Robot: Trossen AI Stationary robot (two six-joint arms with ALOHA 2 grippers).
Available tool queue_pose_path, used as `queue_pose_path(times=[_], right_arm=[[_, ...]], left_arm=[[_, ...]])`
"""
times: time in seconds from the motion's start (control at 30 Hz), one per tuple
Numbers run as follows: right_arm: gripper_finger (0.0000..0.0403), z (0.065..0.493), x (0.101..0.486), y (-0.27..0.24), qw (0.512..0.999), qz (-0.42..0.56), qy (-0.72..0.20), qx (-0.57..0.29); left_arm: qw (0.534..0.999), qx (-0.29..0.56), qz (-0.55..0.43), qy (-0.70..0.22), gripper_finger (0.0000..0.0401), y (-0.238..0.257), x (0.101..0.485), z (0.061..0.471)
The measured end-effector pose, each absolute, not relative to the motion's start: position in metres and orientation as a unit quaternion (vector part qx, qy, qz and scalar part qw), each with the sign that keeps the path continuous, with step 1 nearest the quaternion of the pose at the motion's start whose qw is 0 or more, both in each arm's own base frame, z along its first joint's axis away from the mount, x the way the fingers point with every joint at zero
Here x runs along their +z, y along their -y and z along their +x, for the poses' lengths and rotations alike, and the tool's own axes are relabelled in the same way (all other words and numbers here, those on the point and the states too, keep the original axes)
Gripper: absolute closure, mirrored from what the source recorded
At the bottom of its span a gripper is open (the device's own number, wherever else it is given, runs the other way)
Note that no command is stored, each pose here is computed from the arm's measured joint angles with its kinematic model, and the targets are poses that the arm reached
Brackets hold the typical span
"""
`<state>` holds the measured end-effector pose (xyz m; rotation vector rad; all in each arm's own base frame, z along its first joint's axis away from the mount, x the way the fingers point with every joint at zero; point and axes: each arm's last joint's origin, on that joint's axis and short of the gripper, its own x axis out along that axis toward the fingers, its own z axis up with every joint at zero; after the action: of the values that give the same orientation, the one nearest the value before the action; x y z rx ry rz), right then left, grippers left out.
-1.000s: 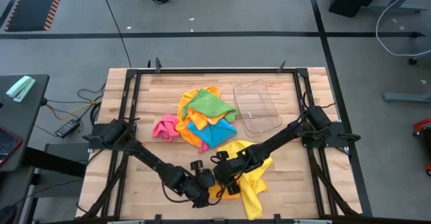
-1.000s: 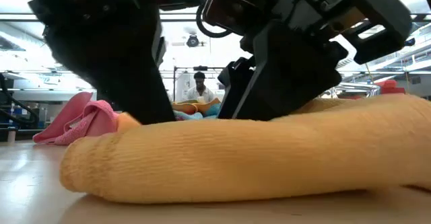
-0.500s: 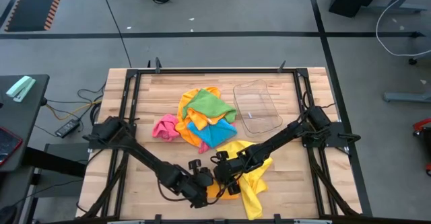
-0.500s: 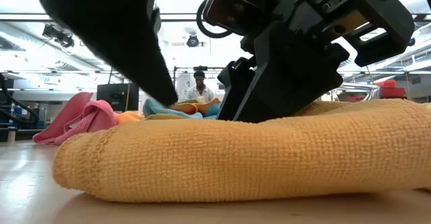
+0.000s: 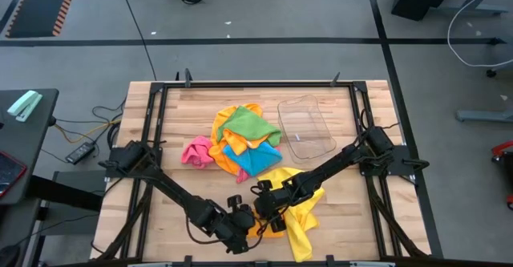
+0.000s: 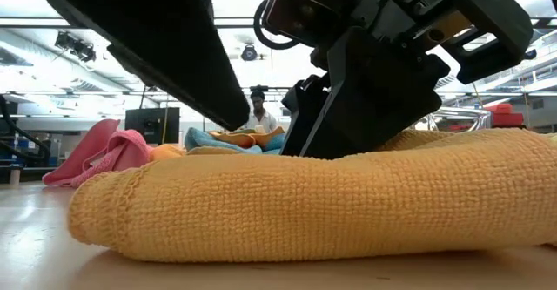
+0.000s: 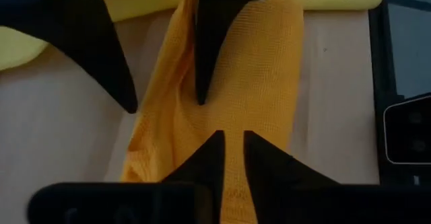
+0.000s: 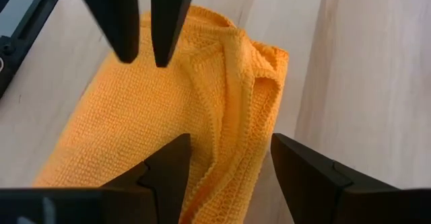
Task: Fold microfiber towels
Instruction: Fold the bottom orange towel
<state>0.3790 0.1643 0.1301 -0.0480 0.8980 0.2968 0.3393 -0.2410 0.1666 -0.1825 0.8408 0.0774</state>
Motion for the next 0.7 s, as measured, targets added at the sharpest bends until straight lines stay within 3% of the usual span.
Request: queue_pose_path(times=[0.17, 0.57, 0.7], right_arm=[[0.0187, 0.379, 0.13, -0.164, 0.89, -0.023, -0.432, 0.143], [0.0187, 0.379, 0.131, -0.167, 0.891, -0.029, -0.428, 0.149], [0.0187, 0.378, 0.131, -0.168, 0.891, -0.031, -0.428, 0.152]], left_arm=[[0.905, 0.032, -0.066, -0.42, 0.0299, 0.241, 0.156, 0.342], [0.901, 0.079, -0.041, -0.425, 0.0291, 0.231, 0.145, 0.344], [0.9, 0.08, -0.039, -0.426, 0.0259, 0.231, 0.145, 0.344]])
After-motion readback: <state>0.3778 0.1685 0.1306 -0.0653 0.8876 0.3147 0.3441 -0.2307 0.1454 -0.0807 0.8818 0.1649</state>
